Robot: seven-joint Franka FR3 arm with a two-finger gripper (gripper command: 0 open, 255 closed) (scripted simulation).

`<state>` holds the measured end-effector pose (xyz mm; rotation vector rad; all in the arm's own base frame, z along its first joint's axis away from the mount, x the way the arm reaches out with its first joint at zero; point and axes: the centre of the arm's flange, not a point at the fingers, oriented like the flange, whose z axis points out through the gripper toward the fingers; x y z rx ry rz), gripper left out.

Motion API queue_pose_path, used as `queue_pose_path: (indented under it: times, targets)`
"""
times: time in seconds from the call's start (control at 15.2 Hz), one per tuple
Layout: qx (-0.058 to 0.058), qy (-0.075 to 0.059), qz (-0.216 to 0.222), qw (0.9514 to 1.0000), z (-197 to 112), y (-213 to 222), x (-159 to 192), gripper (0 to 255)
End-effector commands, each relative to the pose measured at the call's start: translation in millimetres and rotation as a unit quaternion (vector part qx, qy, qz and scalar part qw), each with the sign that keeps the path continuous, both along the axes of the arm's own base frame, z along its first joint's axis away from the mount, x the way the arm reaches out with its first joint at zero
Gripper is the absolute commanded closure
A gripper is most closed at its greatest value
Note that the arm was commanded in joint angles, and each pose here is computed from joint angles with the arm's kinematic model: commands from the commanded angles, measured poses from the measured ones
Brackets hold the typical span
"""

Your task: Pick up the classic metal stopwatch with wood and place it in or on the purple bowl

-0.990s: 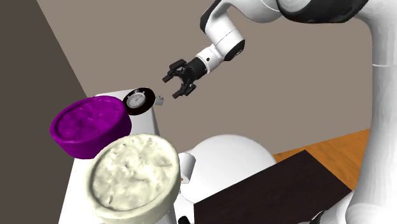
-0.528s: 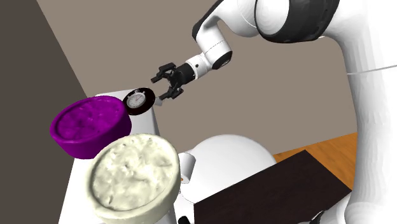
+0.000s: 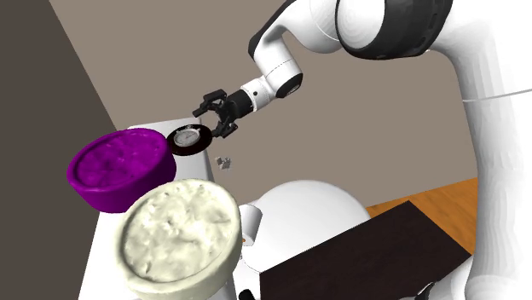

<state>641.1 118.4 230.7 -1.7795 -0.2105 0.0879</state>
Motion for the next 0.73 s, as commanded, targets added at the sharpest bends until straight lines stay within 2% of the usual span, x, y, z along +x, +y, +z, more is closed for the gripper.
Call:
queue_pose_path:
  times: [0.0,0.13,0.2,0.66]
  targets:
    - [0.0,0.0,0.0,1.0,-0.3,0.4,-0.2,0]
    - [0.0,0.0,0.0,1.0,-0.3,0.4,-0.2,0]
    - [0.0,0.0,0.0,1.0,-0.2,0.4,-0.1,255]
    - [0.0,0.0,0.0,1.0,-0.1,0.4,0.2,255]
